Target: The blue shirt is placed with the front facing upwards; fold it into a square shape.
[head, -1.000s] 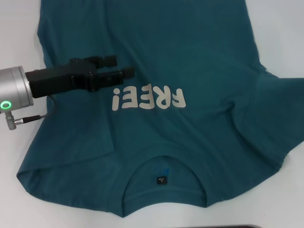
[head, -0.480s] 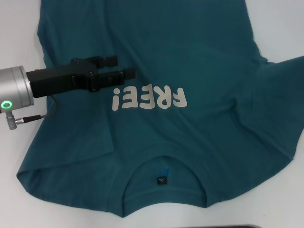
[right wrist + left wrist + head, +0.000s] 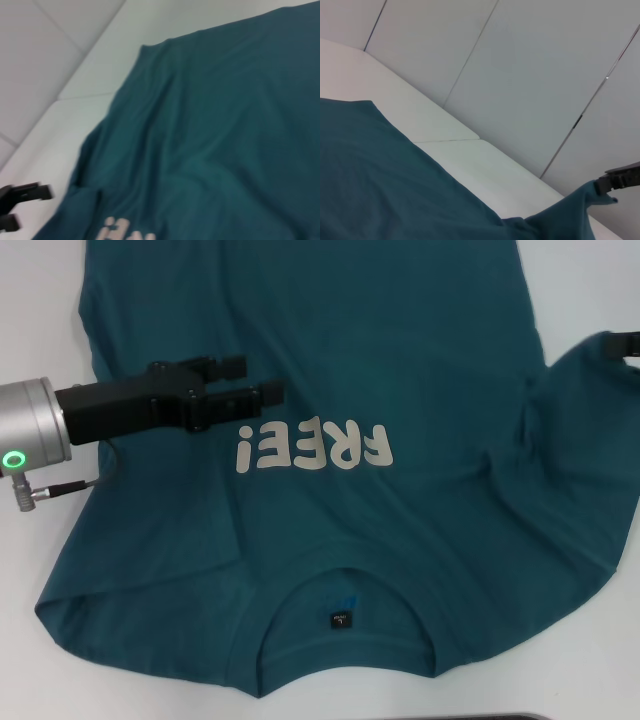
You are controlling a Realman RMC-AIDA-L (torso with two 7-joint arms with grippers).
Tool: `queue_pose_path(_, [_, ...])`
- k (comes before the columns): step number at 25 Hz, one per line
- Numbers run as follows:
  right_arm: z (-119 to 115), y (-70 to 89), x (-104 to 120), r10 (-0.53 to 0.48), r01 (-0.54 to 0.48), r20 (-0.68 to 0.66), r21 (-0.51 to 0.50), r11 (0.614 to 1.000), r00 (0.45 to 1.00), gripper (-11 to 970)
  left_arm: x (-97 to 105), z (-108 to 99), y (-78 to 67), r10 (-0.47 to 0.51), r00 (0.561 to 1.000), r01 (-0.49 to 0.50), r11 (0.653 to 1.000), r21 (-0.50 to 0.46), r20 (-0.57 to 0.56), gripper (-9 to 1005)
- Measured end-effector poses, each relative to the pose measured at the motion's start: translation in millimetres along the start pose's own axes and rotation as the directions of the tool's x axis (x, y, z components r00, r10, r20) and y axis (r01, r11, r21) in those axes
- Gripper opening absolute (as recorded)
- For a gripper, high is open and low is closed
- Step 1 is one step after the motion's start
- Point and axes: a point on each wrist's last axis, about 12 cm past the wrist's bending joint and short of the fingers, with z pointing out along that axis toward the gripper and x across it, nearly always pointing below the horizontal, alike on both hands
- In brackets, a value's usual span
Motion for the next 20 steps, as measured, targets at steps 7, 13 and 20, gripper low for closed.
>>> queue_pose_path(7, [46, 10.1, -9, -0.033, 0.029, -0.064, -0.057, 0.998, 0.997, 11, 0, 0, 0.5, 0.001, 1.000, -0.001, 1.000, -0.003, 0.000, 841])
queue_pose_path(13, [73, 13.3, -16, -0.061, 0.056, -0.089, -0.057, 0.997, 0.994, 10, 0, 0, 1.3, 0.002, 1.000, -0.002, 1.000, -0.009, 0.000, 840])
queue_pose_path(20, [98, 15.3, -32, -0.084, 0.083, -0.030, -0.047, 0.995, 0.996, 116, -2, -1, 2.8, 0.007, 1.000, -0.007, 1.000, -0.018, -0.001, 841])
